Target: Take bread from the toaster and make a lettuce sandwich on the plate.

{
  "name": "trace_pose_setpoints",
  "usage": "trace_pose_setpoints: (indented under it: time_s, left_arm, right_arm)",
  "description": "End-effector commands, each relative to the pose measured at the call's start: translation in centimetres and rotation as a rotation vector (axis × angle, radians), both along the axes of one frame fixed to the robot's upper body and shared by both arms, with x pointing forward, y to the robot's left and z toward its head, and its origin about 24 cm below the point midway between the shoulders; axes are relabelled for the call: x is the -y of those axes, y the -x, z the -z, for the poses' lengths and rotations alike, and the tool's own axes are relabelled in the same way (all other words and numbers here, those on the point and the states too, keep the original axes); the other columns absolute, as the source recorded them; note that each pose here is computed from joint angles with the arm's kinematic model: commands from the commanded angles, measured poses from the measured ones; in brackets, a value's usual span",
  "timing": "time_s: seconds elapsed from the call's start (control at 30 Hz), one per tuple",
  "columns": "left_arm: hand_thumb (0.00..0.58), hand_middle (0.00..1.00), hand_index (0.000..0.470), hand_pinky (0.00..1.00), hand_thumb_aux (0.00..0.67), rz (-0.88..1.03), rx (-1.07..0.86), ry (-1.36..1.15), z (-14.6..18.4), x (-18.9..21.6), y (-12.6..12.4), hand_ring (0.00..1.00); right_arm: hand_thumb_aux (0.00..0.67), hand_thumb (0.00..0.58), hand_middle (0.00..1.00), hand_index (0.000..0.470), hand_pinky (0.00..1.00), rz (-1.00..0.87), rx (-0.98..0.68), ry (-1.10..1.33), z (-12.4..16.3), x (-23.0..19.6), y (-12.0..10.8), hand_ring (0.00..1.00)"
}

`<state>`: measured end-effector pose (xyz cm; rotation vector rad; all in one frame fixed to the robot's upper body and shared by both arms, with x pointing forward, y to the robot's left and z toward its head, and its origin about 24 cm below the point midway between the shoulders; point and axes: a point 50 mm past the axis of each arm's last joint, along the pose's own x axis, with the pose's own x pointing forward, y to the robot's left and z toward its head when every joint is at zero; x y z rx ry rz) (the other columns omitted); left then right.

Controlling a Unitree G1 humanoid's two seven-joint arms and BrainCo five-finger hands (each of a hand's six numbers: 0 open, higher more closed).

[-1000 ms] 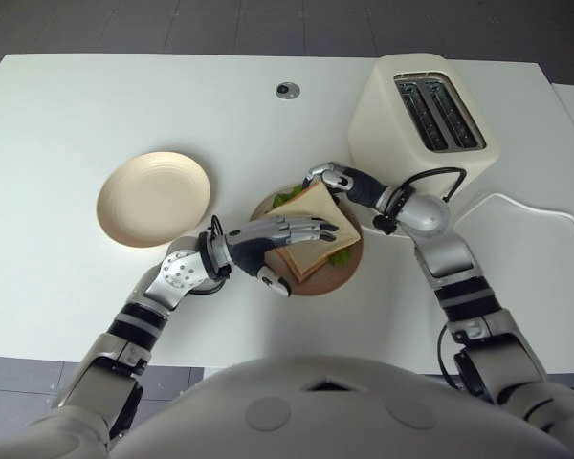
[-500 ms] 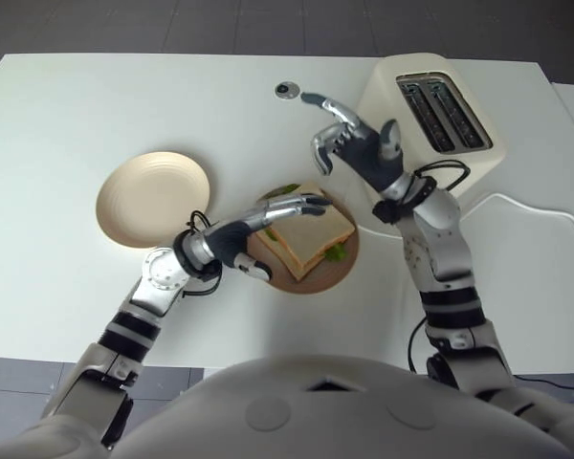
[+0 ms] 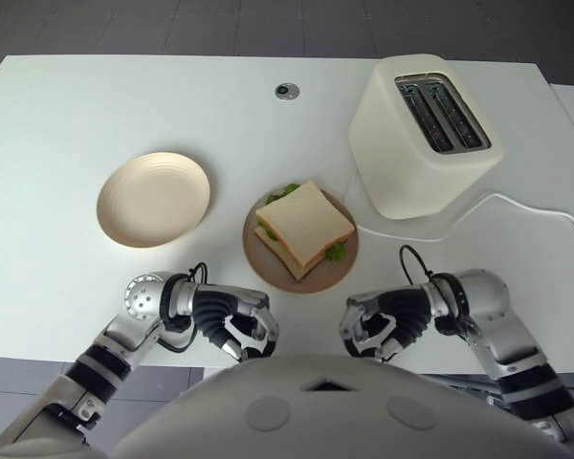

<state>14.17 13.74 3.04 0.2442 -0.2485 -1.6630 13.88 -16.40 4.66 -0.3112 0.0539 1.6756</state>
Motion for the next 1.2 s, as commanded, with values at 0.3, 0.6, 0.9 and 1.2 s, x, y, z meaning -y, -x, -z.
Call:
trace_pose_setpoints:
  time_s: [0.3,0.6,0.9,1.2]
  left_arm:
    - [0.546,1.0,0.356,1.0,0.507,-0.356,0.065,0.003,1.5,0.6,-4.6,1.0]
    - [0.0,0.54,0.0,0.54,0.0,-0.981,0.2,0.261,-1.7,0.2,-12.4,0.54]
    - [0.0,0.15,0.0,0.15,0.0,-1.027,0.229,0.569,-4.6,0.1,-11.4,0.15]
    - [0.0,0.0,0.0,0.0,0.0,-1.034,0.123,0.823,-7.9,0.3,-10.3,0.0]
  right_arm:
    - [0.67,0.58,1.0,0.47,1.0,0.305,0.289,0.223,4.4,-1.8,-5.8,1.0]
    - [0.67,0.58,1.0,0.47,1.0,0.593,0.544,0.045,3.4,-5.5,-10.2,1.0]
    - [0.0,0.0,0.0,0.0,0.0,0.937,0.64,-0.439,-3.0,-4.9,-12.8,0.0]
    - [0.0,0.0,0.0,0.0,0.0,1.113,0.5,-0.858,-7.8,-3.7,-11.7,0.0]
